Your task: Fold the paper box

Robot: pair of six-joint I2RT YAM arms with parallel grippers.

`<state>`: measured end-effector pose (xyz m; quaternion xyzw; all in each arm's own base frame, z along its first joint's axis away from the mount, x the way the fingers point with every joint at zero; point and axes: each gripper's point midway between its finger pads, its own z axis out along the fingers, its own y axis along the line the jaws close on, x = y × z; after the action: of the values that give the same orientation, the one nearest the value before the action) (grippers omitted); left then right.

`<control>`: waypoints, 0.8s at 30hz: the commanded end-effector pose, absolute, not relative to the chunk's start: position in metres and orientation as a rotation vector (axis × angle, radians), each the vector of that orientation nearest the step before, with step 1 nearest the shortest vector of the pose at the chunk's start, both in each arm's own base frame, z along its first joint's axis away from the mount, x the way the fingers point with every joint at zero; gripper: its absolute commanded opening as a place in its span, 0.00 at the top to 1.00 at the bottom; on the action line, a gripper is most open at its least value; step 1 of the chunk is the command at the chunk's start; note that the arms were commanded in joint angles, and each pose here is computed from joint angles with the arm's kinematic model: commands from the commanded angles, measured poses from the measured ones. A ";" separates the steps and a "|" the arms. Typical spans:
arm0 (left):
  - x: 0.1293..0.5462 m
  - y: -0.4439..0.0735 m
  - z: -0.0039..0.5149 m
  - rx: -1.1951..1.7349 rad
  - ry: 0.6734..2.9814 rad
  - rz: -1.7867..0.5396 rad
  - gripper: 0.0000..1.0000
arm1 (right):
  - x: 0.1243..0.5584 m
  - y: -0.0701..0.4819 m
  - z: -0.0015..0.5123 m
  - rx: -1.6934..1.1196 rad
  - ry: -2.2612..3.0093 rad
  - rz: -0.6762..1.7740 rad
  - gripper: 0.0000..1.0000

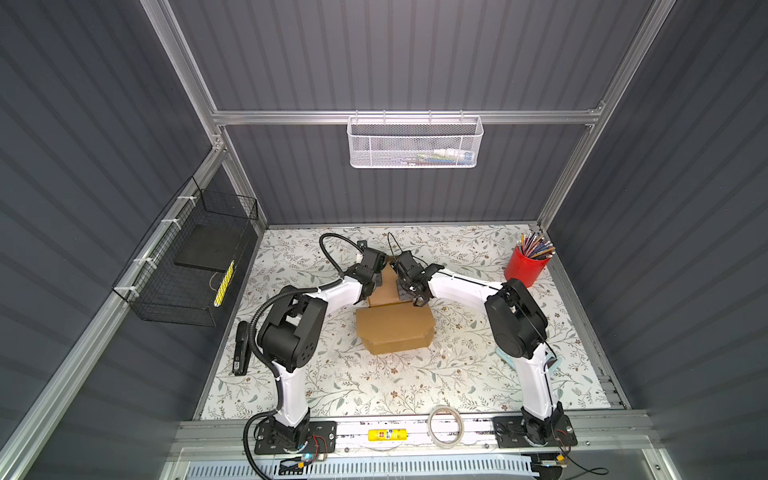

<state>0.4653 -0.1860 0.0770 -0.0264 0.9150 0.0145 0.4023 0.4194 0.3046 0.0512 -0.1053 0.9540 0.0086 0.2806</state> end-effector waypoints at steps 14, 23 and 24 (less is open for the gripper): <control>0.425 -0.171 0.004 0.034 2.548 0.135 1.00 | 0.427 0.298 0.055 -0.275 2.574 0.018 0.79; 0.424 -0.170 0.010 0.040 2.528 0.128 1.00 | 0.439 0.304 0.066 -0.296 2.535 0.054 0.76; 0.424 -0.170 0.011 0.039 2.525 0.127 1.00 | 0.440 0.304 0.065 -0.296 2.537 0.054 0.76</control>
<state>0.4566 -0.1877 0.0512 -0.0144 0.9285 0.0072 0.3711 0.4300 0.3038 0.0622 -0.1108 0.9529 0.0229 0.2814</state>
